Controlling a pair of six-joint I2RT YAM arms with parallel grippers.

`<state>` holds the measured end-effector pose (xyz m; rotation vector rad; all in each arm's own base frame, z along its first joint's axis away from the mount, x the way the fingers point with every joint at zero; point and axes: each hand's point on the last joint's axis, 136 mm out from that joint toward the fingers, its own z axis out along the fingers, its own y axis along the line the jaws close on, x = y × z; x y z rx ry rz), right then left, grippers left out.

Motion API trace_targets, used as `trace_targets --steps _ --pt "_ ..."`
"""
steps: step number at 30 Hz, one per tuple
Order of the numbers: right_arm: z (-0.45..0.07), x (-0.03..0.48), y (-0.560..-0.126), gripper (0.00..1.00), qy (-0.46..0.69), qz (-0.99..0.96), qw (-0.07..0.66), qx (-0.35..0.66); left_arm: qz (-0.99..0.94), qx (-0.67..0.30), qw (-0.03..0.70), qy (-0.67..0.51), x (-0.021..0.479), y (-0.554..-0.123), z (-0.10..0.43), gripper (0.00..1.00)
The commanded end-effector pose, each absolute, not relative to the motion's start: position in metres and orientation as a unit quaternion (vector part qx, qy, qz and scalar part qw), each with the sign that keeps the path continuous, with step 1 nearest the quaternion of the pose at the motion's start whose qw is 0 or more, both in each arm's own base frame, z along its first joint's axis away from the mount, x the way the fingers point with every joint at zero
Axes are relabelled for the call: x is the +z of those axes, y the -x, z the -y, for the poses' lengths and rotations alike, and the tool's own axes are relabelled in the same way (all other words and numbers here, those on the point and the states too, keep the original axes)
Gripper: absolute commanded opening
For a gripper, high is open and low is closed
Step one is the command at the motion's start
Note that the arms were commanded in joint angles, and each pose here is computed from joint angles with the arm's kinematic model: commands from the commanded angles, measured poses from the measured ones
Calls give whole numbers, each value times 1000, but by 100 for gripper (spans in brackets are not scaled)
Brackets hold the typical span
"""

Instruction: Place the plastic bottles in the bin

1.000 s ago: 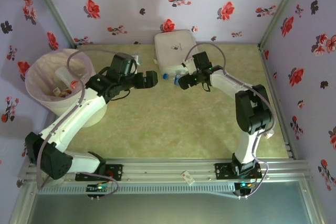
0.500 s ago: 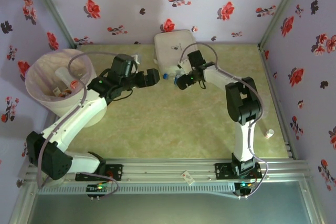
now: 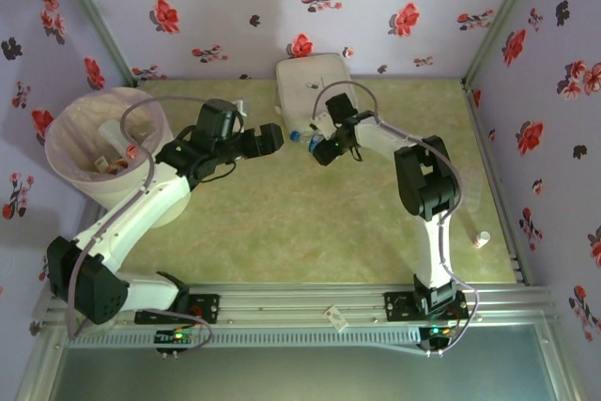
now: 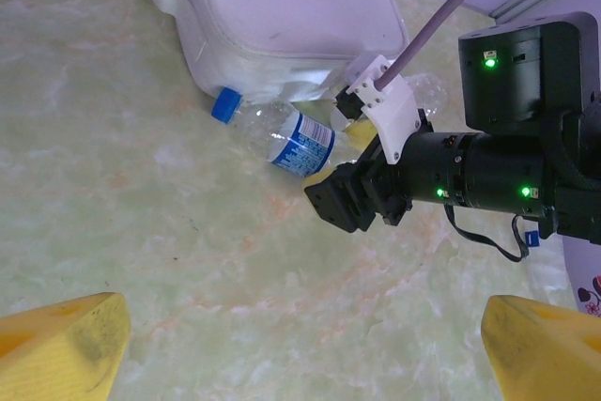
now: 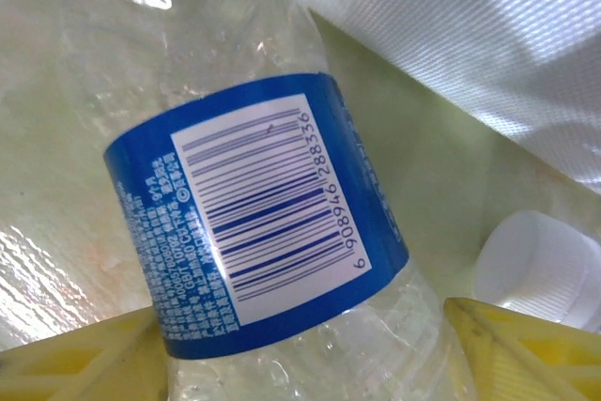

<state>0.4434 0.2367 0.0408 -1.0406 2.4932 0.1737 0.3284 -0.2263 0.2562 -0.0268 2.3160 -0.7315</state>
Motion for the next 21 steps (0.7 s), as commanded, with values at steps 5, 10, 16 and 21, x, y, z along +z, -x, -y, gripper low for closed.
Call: trace_targets --steps 5,10,16,21 --pt "-235 37 -440 63 385 -900 200 48 -882 -298 364 24 267 -330 222 97" --pt "-238 56 -435 57 376 -897 224 66 -879 -304 366 35 266 -332 221 97" --pt "-243 90 -421 57 345 -893 270 108 -864 -327 379 60 270 -340 221 97" --pt "-251 138 -403 57 277 -876 351 181 -845 -366 381 81 271 -348 232 98"
